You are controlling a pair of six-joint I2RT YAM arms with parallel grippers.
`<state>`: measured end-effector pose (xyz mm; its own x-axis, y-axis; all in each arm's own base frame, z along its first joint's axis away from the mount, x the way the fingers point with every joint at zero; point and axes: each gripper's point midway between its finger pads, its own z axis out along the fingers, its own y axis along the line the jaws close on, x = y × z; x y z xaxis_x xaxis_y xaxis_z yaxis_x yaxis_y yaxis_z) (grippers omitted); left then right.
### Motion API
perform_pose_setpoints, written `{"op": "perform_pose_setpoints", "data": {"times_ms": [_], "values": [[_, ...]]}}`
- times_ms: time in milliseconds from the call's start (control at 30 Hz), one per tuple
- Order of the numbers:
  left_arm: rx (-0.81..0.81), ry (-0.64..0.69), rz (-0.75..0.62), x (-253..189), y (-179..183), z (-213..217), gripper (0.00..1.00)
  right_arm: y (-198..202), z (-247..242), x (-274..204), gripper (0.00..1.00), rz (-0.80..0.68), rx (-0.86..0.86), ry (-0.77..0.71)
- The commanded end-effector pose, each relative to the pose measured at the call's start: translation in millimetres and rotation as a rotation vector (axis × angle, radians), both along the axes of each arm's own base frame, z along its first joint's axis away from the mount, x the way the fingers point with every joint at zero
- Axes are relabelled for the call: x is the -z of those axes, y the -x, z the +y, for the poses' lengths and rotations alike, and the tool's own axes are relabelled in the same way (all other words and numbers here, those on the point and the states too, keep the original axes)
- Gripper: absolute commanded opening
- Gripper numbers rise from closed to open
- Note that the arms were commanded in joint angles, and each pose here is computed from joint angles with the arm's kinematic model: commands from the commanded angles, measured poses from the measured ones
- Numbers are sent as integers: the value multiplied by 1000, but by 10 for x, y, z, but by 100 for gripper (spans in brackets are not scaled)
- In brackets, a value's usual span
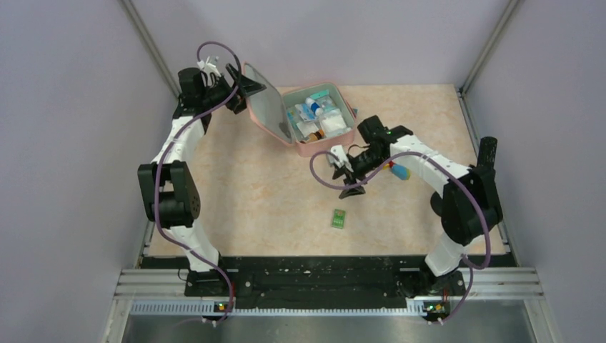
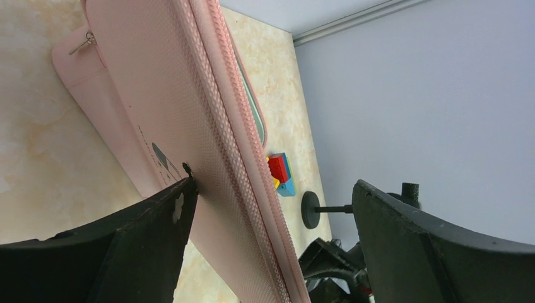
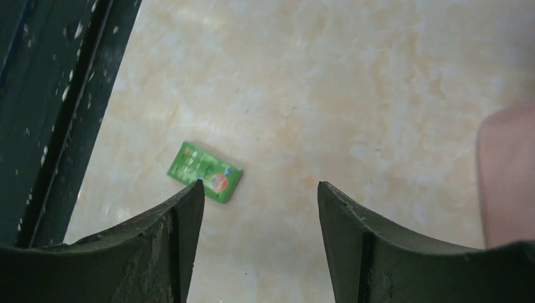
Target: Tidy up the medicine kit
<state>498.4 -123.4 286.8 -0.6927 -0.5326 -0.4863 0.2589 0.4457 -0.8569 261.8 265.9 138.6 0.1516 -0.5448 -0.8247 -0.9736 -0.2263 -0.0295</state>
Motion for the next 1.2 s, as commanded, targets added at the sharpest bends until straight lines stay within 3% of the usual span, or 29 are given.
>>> {"op": "perform_pose_setpoints", "data": {"times_ms": [0, 400, 800, 1167], "values": [[15, -14, -84, -281, 152, -11, 95, 437, -283, 345, 65, -93, -397, 128], [21, -10, -81, -258, 202, -20, 95, 337, -99, 828, 66, -297, -658, 244], [13, -46, -59, -221, 163, 12, 95, 405, 45, 1090, 64, -328, -824, 232], [0, -94, -39, -120, 163, 53, 95, 596, 40, 1117, 51, -318, -914, 172]]}}
